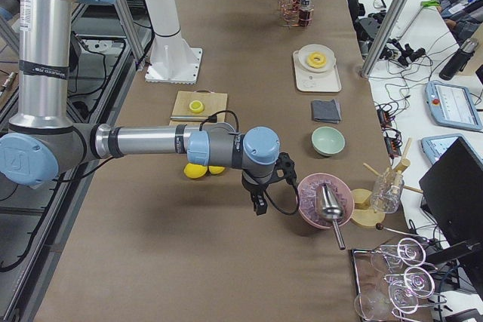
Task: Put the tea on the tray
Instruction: 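Grasp the tea bottle with the left gripper and lift it out of the rack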
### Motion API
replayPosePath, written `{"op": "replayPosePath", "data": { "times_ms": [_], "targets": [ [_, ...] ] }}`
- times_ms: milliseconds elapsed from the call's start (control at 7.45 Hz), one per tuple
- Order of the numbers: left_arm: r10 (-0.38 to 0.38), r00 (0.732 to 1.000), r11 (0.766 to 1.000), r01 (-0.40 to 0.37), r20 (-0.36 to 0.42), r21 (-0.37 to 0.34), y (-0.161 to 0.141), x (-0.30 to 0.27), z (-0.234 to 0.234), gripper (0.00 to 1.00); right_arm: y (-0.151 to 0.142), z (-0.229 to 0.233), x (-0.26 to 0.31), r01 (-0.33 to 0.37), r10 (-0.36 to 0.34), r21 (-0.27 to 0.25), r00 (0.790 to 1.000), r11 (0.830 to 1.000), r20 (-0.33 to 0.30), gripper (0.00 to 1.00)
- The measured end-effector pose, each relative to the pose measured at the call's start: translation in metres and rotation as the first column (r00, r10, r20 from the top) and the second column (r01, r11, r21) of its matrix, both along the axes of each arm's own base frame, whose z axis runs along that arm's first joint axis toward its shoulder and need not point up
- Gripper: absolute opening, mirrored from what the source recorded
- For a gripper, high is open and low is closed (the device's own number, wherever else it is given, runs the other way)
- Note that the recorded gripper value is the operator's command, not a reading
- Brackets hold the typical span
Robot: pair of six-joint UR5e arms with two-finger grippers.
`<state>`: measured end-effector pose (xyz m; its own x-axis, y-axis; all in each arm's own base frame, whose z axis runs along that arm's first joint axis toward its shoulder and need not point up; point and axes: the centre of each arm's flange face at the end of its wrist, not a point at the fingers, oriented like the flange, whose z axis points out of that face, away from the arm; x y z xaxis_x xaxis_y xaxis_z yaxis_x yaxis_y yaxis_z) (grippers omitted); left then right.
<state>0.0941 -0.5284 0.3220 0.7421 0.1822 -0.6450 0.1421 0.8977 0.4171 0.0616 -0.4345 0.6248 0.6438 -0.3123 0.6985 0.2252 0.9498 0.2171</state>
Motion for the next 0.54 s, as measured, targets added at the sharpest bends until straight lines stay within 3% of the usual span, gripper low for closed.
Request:
{"op": "replayPosePath", "data": {
  "times_ms": [268, 537],
  "targets": [
    [-0.005, 1.0, 0.999, 0.004, -0.005, -0.038, 0.009, -0.014, -0.053, 0.0, 0.0, 0.0, 0.0, -0.001, 0.001, -0.002, 1.0, 1.0, 0.001, 1.0],
    [-0.023, 0.998, 0.992, 0.017, -0.053, -0.124, 0.026, 0.023, -0.123, 0.0, 0.0, 0.0, 0.0, -0.001, 0.001, -0.002, 1.0, 1.0, 0.002, 1.0]
  ]
}}
